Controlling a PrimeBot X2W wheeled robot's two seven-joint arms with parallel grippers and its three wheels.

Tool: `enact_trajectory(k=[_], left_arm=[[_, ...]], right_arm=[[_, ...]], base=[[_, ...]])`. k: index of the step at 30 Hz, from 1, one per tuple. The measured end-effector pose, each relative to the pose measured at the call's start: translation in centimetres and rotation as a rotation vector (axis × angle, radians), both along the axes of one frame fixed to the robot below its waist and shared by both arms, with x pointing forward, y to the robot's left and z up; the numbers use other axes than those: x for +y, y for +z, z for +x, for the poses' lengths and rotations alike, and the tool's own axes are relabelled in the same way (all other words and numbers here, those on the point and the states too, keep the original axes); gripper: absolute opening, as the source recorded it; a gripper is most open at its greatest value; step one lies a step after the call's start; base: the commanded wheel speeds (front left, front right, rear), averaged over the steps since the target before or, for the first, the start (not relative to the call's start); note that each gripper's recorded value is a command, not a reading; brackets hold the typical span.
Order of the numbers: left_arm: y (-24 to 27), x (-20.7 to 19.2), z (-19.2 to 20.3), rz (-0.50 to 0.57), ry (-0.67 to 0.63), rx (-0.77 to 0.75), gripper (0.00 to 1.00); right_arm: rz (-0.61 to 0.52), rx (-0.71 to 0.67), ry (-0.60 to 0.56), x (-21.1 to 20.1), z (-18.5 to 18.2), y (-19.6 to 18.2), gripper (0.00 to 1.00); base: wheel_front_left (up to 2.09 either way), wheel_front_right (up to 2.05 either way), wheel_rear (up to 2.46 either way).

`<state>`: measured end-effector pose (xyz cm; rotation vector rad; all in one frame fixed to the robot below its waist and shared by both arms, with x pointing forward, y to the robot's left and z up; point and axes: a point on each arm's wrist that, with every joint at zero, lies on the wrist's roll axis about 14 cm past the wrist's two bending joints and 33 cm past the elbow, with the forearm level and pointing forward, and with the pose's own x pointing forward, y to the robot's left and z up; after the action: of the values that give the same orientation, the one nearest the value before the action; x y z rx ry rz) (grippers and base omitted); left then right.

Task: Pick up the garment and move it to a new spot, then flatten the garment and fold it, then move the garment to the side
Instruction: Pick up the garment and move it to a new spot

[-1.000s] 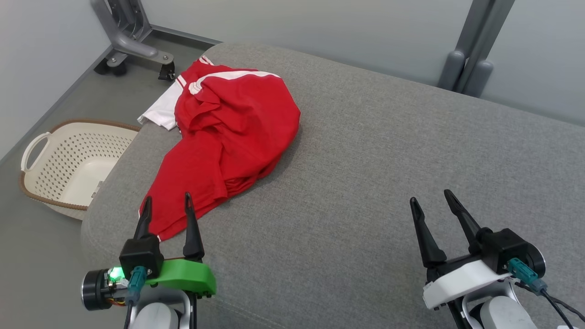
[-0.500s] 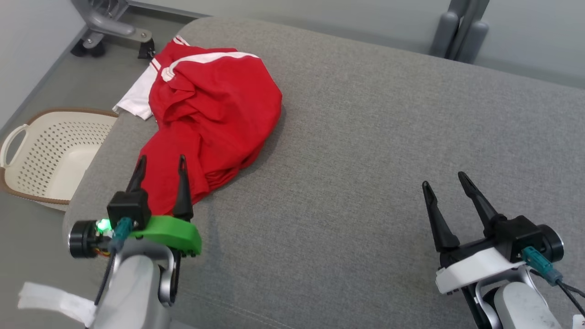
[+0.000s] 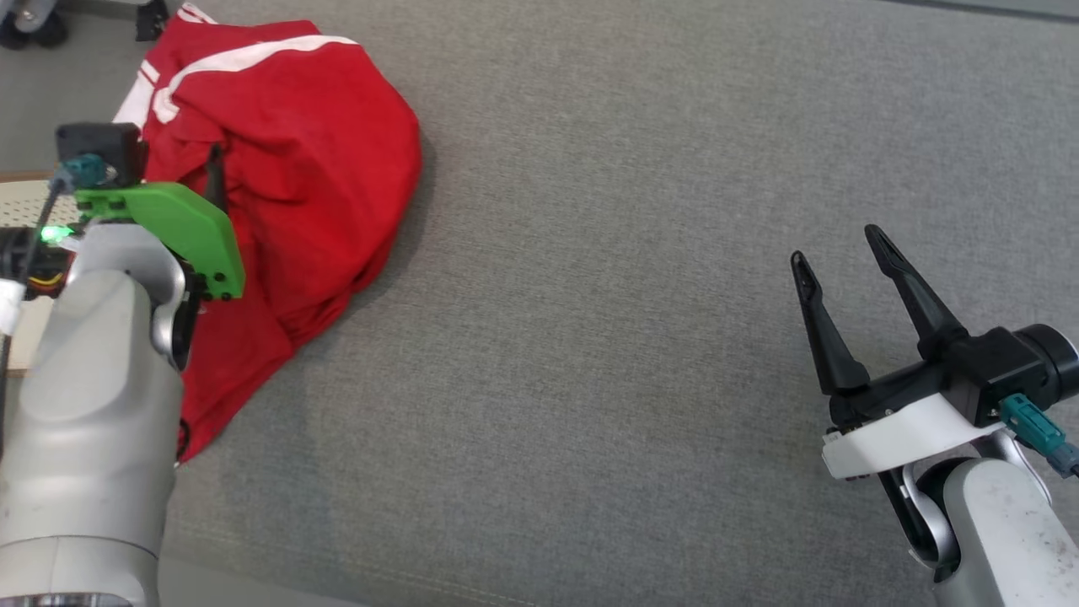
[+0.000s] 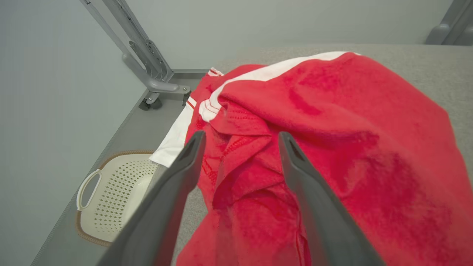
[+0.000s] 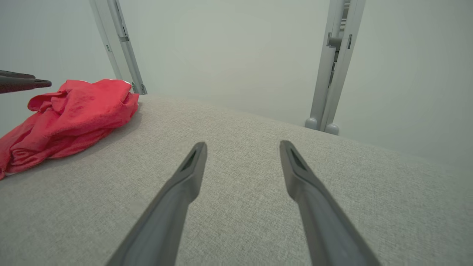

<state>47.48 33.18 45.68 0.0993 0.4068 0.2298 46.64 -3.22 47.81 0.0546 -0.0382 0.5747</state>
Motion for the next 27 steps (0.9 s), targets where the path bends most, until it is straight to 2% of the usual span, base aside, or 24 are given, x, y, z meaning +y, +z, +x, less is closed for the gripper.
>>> enact_trajectory(k=[6, 14, 15, 16, 17, 22, 27], left_arm=[[-2.9, 0.4, 2.3, -0.022, 0.008, 0.139, 1.00], [-6.6, 0.2, 3.1, -0.020, 0.006, 0.258, 1.00], [-6.9, 0.2, 3.1, -0.025, 0.012, 0.266, 0.51], [-7.1, 0.2, 3.2, -0.027, 0.015, 0.270, 0.09], [-7.2, 0.2, 3.3, -0.027, 0.014, 0.271, 0.00], [-6.8, 0.3, 3.2, -0.023, 0.017, 0.244, 0.00], [-4.4, 0.7, 3.8, 0.005, 0.017, 0.136, 0.00]], right_arm=[[-0.020, 0.043, -0.046, -2.0, 0.4, -1.9, 1.00], [-0.039, 0.090, -0.080, -3.5, 0.3, -4.0, 1.00], [-0.040, 0.094, -0.082, -3.6, 0.3, -4.1, 1.00], [-0.041, 0.096, -0.084, -3.7, 0.3, -4.3, 1.00], [-0.043, 0.098, -0.085, -3.8, 0.3, -4.4, 1.00], [-0.046, 0.098, -0.085, -3.8, 0.3, -4.4, 1.00], [-0.044, 0.087, -0.080, -3.5, 0.1, -3.9, 1.00]], base=[[0.00, 0.00, 0.00], [0.00, 0.00, 0.00], [0.00, 0.00, 0.00], [0.00, 0.00, 0.00], [0.00, 0.00, 0.00], [0.00, 0.00, 0.00], [0.00, 0.00, 0.00]])
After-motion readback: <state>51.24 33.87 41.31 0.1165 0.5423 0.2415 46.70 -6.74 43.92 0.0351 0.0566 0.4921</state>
